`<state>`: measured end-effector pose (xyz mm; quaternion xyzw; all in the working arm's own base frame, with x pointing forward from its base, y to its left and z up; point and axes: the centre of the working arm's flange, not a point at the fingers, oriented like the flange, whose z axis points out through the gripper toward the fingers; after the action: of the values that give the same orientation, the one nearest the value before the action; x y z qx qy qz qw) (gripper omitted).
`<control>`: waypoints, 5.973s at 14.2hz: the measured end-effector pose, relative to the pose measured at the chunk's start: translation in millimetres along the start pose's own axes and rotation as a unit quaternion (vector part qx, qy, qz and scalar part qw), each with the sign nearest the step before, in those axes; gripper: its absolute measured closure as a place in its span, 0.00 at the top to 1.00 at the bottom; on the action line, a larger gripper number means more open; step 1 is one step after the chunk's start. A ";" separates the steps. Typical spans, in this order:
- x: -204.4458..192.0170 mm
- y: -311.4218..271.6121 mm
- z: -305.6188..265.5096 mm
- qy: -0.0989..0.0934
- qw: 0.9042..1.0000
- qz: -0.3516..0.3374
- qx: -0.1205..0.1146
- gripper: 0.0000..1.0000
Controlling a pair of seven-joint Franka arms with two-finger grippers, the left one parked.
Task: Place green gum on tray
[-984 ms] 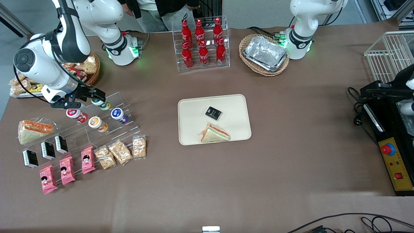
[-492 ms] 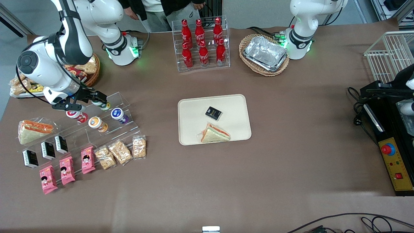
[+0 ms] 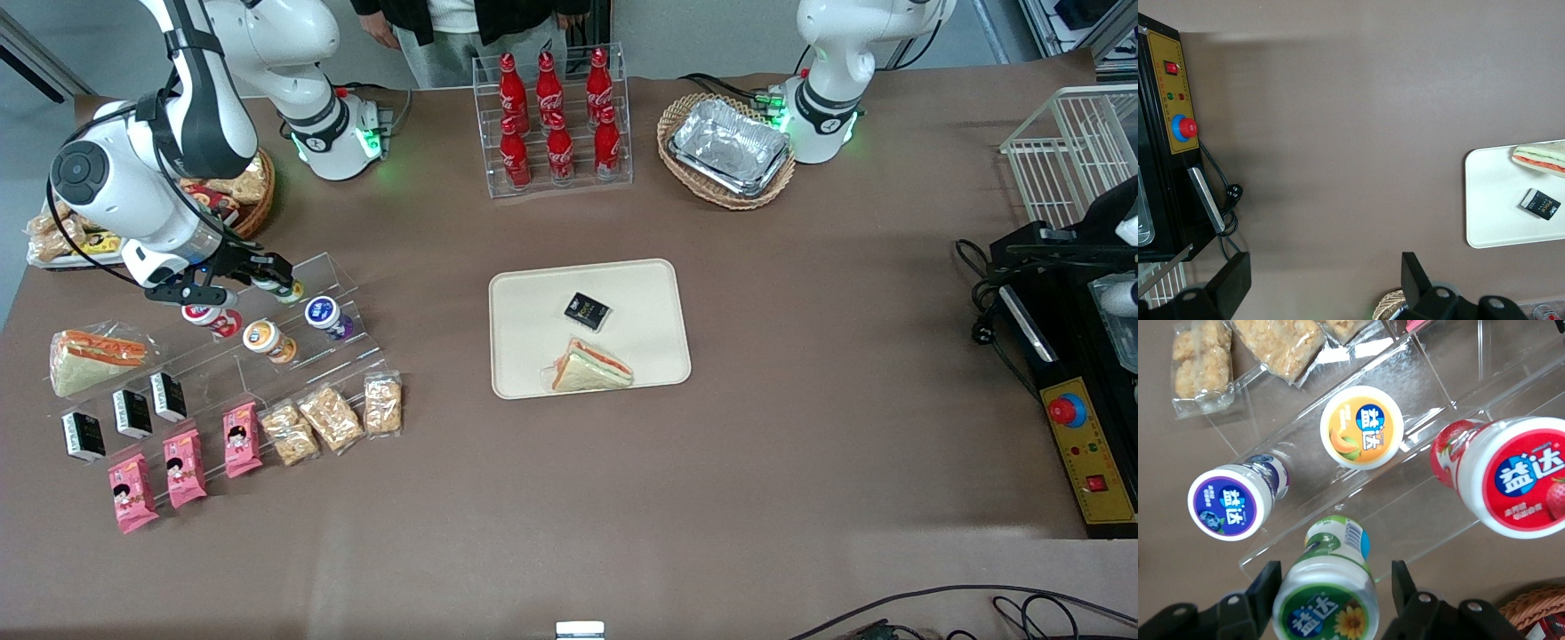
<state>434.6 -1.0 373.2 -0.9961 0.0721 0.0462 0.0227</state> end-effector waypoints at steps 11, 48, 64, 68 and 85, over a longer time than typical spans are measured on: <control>-1.7 -6.2 1.4 -0.003 1.000 0.001 -0.001 0.68; -39.9 -328.2 -56.5 0.019 0.999 -0.032 -0.011 0.58; -38.7 -394.5 163.8 0.009 0.999 0.026 -0.024 0.58; -45.0 -399.1 165.0 -0.013 0.998 0.055 -0.003 0.58; -27.0 -359.7 22.8 -0.022 0.997 0.068 0.018 0.99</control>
<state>458.4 359.6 367.1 -0.9870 0.1403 0.0680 0.0395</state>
